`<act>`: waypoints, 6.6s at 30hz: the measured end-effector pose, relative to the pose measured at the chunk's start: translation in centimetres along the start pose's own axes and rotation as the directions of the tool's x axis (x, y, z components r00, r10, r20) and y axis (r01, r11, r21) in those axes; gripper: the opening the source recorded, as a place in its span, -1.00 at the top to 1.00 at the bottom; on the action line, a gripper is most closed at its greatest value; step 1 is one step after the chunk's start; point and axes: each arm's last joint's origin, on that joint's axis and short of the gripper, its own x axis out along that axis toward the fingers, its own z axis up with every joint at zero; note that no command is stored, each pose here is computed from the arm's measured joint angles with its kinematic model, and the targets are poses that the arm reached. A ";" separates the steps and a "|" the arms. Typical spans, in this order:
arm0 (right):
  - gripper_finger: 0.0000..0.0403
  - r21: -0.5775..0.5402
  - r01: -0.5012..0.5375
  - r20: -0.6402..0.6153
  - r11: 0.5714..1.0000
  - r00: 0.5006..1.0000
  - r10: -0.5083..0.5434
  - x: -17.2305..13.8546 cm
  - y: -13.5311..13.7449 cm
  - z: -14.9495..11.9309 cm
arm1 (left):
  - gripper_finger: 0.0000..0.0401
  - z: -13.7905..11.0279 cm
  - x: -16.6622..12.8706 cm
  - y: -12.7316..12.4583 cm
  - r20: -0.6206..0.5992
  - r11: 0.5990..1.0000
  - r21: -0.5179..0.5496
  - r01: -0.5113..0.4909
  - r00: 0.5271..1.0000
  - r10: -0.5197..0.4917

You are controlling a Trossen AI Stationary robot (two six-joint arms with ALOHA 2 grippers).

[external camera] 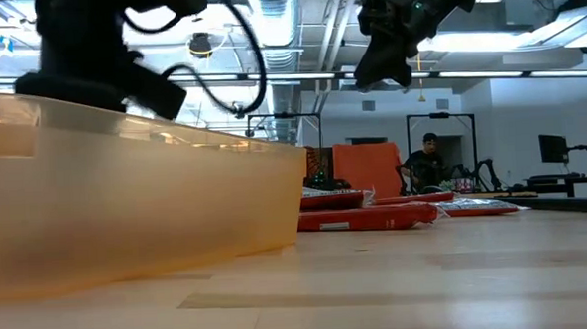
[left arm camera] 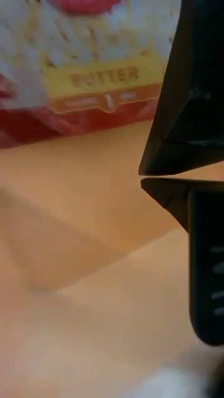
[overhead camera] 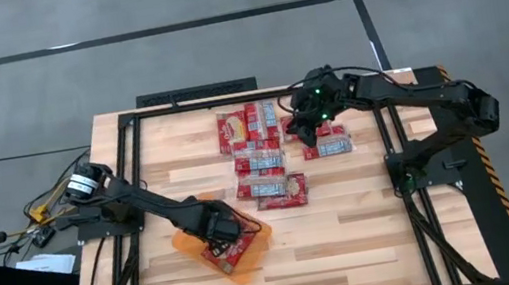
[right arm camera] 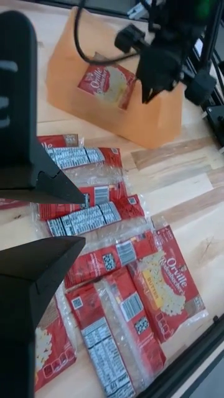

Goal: Sort popcorn bags into baskets
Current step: Put the popcorn bag into the orange bin

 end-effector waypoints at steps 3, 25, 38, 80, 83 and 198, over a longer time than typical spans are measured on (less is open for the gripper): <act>0.41 -0.005 -0.007 -0.003 1.000 1.000 0.007 0.1 0.2 0.0 | 0.96 0.0 0.5 -0.7 -0.010 0.994 -0.004 0.107 0.994 -0.107; 0.41 -0.043 -0.024 -0.011 0.999 1.000 0.023 0.1 0.5 -0.1 | 1.00 2.0 0.1 -2.7 0.164 0.880 0.387 0.276 0.918 -0.360; 0.42 0.250 0.169 -0.258 0.953 0.961 -0.102 0.8 0.9 -3.7 | 0.76 3.9 -10.2 5.3 0.520 0.950 0.109 0.292 0.798 -0.305; 0.44 0.330 0.321 -0.231 0.888 0.939 -0.254 5.4 3.8 -9.9 | -0.45 7.5 4.4 11.8 0.507 0.680 -0.436 0.589 0.785 -0.355; 0.44 0.330 0.321 -0.232 0.888 0.939 -0.253 6.3 3.8 -10.0 | -0.45 7.5 4.8 12.3 0.532 0.641 -0.431 0.636 0.752 -0.389; 0.44 0.328 0.186 0.017 0.926 0.979 -0.203 -0.7 3.9 -7.4 | 0.98 -10.7 -8.4 4.7 0.455 0.309 -0.760 0.572 0.807 -0.376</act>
